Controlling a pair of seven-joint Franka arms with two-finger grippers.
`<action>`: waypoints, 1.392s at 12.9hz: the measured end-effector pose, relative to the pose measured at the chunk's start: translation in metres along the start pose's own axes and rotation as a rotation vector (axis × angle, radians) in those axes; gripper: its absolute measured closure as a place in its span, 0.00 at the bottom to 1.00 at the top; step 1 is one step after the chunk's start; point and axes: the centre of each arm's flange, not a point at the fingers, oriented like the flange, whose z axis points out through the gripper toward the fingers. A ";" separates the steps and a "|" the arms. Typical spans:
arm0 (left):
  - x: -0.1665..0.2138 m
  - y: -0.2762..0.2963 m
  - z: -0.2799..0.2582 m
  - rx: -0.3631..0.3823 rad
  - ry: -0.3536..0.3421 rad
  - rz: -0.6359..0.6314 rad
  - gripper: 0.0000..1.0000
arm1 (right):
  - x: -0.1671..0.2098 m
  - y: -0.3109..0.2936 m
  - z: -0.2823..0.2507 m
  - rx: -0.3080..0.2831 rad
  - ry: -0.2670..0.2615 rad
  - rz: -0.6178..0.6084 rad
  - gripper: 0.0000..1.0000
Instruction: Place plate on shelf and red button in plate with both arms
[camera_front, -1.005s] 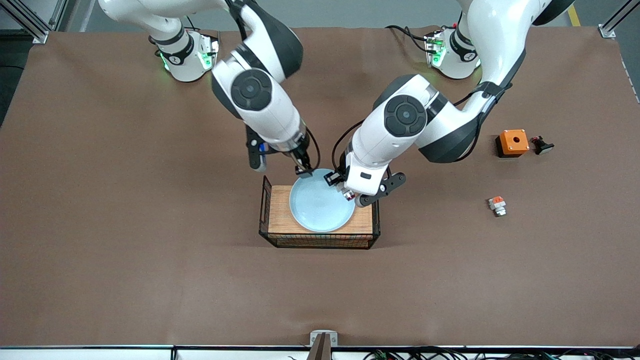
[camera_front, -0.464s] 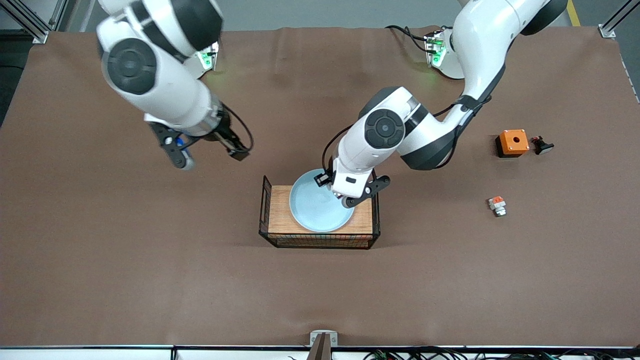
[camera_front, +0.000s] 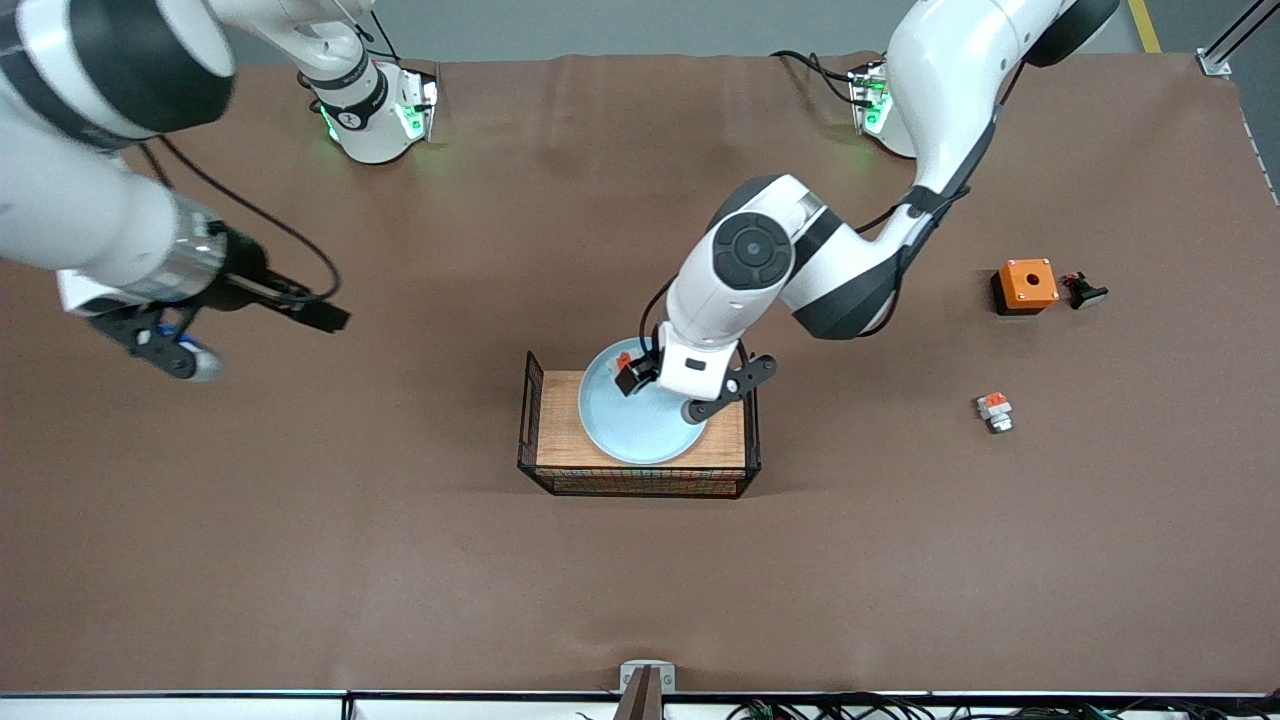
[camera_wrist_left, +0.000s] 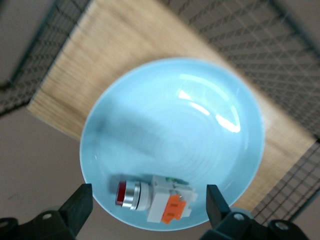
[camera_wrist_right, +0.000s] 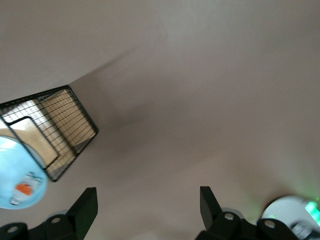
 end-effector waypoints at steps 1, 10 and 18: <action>0.017 -0.004 -0.024 -0.012 0.028 -0.022 0.00 | 0.009 0.019 -0.007 -0.002 0.016 -0.065 0.07; 0.207 -0.195 -0.244 0.181 0.124 0.026 0.00 | -0.006 0.090 -0.079 -0.002 0.136 -0.364 0.01; 0.197 -0.279 -0.320 0.343 0.043 0.355 0.00 | -0.032 0.076 -0.087 -0.027 0.145 -0.291 0.00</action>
